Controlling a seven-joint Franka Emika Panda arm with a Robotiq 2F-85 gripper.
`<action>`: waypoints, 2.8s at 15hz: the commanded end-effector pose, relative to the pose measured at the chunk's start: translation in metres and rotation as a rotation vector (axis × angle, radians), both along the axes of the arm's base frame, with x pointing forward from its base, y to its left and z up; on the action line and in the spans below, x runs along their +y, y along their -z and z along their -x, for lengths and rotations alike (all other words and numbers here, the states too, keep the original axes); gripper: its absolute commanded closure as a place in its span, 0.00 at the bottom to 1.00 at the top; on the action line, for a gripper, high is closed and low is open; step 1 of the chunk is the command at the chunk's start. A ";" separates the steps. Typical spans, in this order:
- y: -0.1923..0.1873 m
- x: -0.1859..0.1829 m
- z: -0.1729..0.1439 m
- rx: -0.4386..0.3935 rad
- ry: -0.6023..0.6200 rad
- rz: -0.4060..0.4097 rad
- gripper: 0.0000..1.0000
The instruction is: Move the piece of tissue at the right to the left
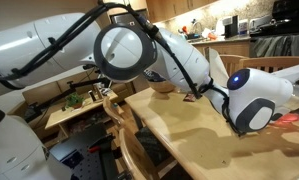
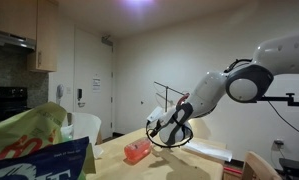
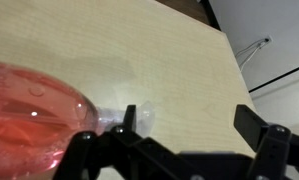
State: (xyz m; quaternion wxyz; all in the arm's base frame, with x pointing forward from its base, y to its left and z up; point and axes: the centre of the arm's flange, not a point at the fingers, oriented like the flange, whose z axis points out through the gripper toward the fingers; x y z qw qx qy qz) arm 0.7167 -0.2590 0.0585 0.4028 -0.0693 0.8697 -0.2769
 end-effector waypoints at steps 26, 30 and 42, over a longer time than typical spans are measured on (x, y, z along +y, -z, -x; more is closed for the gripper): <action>0.031 -0.044 0.004 0.360 -0.257 0.123 0.00; 0.016 -0.041 -0.005 0.375 -0.135 0.268 0.00; 0.006 -0.011 -0.032 0.313 -0.098 0.300 0.00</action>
